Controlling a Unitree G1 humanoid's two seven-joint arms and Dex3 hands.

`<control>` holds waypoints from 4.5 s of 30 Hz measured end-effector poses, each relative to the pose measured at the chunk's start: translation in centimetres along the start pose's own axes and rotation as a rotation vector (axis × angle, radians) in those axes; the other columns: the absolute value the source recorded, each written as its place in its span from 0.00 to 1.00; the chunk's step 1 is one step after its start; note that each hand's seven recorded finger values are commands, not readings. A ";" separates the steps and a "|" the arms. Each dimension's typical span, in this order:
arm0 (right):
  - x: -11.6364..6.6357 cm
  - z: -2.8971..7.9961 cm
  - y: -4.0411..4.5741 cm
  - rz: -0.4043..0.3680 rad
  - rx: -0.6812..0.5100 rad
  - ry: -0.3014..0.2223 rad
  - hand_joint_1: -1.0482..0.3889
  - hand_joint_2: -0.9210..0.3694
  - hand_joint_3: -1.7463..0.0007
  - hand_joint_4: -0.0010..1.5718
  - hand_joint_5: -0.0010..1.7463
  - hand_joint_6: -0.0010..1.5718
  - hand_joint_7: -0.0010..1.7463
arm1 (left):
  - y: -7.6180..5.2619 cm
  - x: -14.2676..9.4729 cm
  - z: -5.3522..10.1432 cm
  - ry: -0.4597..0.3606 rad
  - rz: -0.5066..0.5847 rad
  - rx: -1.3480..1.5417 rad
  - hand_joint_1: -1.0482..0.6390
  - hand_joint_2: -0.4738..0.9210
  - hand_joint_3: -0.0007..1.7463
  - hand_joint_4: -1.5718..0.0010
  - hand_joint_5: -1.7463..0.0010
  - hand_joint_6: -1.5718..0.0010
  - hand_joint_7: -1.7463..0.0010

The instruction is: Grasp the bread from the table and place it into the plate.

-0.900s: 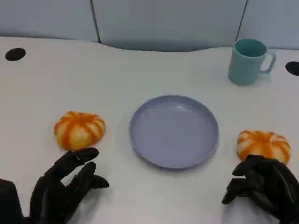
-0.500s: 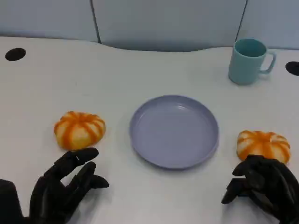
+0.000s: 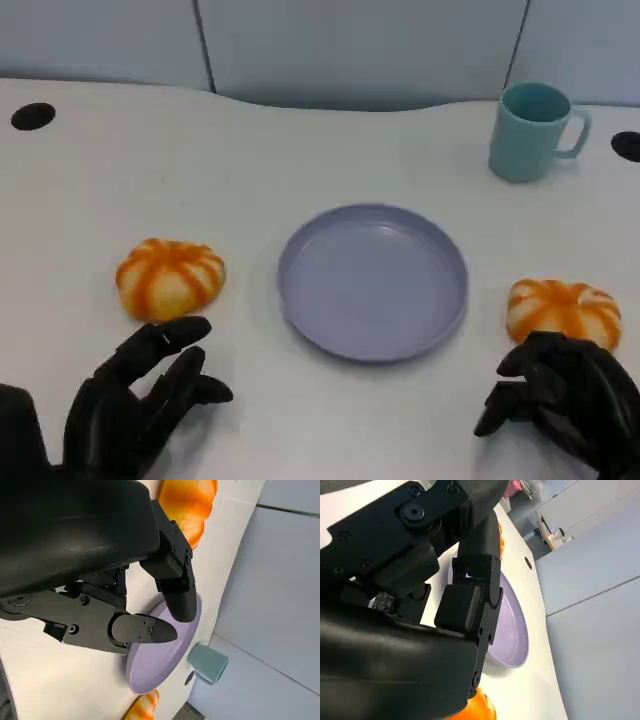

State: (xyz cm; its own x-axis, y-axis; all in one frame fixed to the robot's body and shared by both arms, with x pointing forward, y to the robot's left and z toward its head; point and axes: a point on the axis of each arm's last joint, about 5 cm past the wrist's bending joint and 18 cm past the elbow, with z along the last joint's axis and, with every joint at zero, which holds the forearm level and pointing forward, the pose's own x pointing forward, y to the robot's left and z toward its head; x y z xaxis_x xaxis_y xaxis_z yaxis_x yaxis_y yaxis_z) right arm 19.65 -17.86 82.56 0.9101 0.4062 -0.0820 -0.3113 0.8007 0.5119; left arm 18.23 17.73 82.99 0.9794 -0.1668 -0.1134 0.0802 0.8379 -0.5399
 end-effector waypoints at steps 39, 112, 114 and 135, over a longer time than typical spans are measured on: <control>-0.1 -0.3 0.10 0.000 0.010 0.009 0.07 0.19 1.00 0.90 0.40 0.90 0.30 | -1.0 3.1 7.2 -0.452 -0.146 1.443 0.25 1.00 0.01 0.95 0.84 0.83 1.00; -1.3 -0.2 0.43 0.014 0.027 -0.005 0.06 0.19 1.00 0.90 0.38 0.91 0.25 | -5.7 13.8 6.0 0.338 -0.216 2.105 0.41 0.94 0.00 0.76 0.94 0.71 0.97; -1.4 -0.2 0.46 0.015 0.034 -0.004 0.06 0.19 1.00 0.90 0.38 0.91 0.25 | -5.6 13.7 5.9 0.297 -0.207 2.103 0.45 0.97 0.01 0.70 0.94 0.66 0.98; -1.8 -0.1 0.54 0.013 0.028 -0.015 0.06 0.18 1.00 0.94 0.33 0.93 0.20 | -4.1 12.7 5.0 0.071 -0.069 2.021 0.46 1.00 0.22 0.54 0.38 0.30 0.95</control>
State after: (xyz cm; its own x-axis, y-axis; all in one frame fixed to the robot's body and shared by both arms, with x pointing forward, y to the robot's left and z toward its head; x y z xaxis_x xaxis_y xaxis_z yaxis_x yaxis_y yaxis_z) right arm 17.83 -18.12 82.92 0.9099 0.4102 -0.0625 -0.3159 0.7826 0.5365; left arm 31.28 14.75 87.91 0.9629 -0.1912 -0.1907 0.2102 0.0876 0.9737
